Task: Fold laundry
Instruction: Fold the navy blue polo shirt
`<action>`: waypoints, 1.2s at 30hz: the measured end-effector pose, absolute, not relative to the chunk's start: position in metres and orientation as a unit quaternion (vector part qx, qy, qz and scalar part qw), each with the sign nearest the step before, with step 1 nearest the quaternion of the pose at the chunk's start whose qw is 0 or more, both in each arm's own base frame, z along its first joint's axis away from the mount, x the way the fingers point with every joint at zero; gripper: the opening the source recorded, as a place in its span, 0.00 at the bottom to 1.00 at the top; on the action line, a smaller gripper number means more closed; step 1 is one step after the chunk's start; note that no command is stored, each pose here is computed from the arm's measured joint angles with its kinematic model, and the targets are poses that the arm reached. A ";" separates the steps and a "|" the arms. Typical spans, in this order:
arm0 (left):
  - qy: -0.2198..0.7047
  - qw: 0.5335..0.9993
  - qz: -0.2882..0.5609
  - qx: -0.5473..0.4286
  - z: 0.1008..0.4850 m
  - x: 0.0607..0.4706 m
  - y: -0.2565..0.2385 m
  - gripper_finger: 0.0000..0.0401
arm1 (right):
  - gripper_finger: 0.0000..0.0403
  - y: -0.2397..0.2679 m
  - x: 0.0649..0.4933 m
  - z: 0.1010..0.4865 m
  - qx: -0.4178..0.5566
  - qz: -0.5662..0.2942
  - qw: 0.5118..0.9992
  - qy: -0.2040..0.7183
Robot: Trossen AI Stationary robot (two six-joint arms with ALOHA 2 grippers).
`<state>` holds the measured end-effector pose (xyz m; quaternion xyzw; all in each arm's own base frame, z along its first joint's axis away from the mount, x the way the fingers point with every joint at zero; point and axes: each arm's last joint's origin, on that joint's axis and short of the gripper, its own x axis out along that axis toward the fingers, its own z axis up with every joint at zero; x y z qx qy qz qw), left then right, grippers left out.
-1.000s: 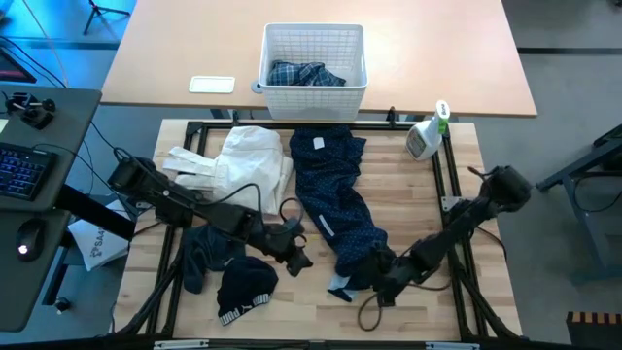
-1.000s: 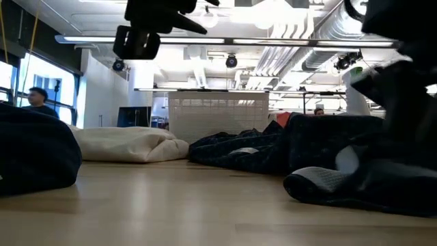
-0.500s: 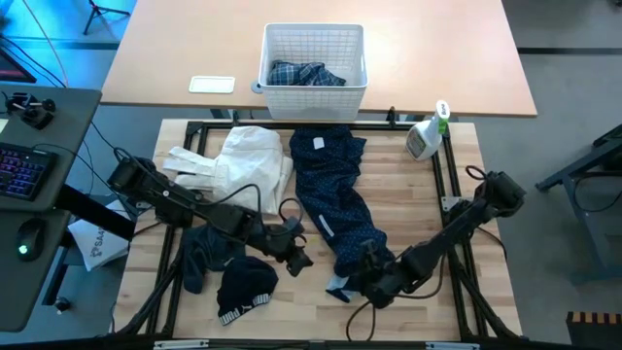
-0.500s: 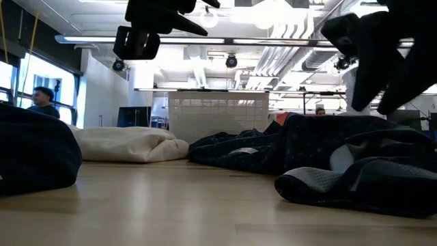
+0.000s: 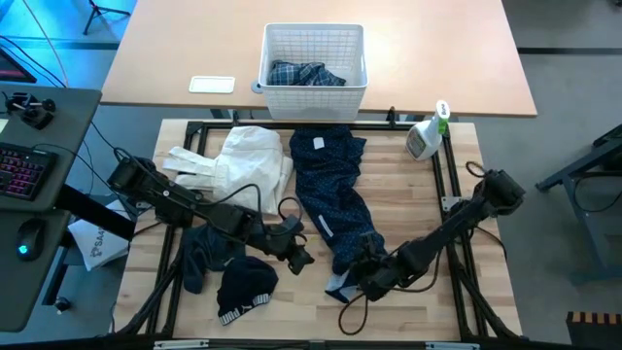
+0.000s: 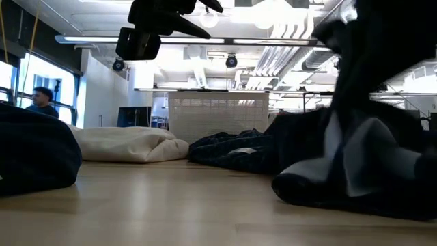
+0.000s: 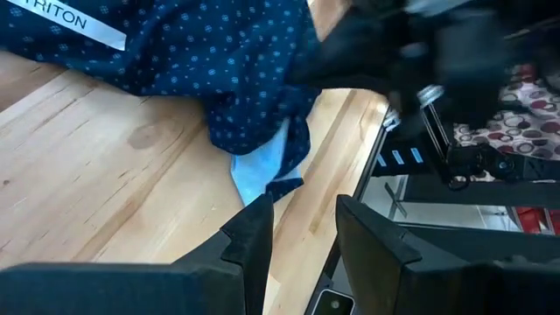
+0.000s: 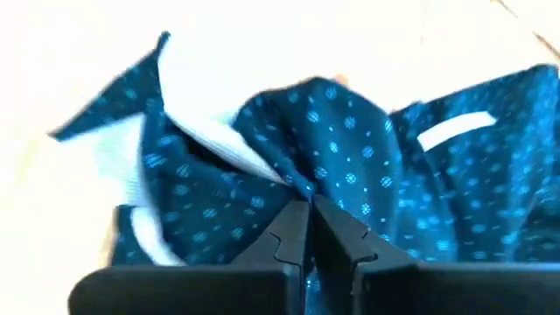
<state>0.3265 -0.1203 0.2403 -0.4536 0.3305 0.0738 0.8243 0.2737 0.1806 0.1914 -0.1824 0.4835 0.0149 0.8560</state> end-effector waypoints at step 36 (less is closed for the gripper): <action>0.287 0.839 0.131 -0.443 0.233 0.341 -0.097 0.28 | 0.17 0.160 0.267 0.246 0.022 0.094 0.842 0.530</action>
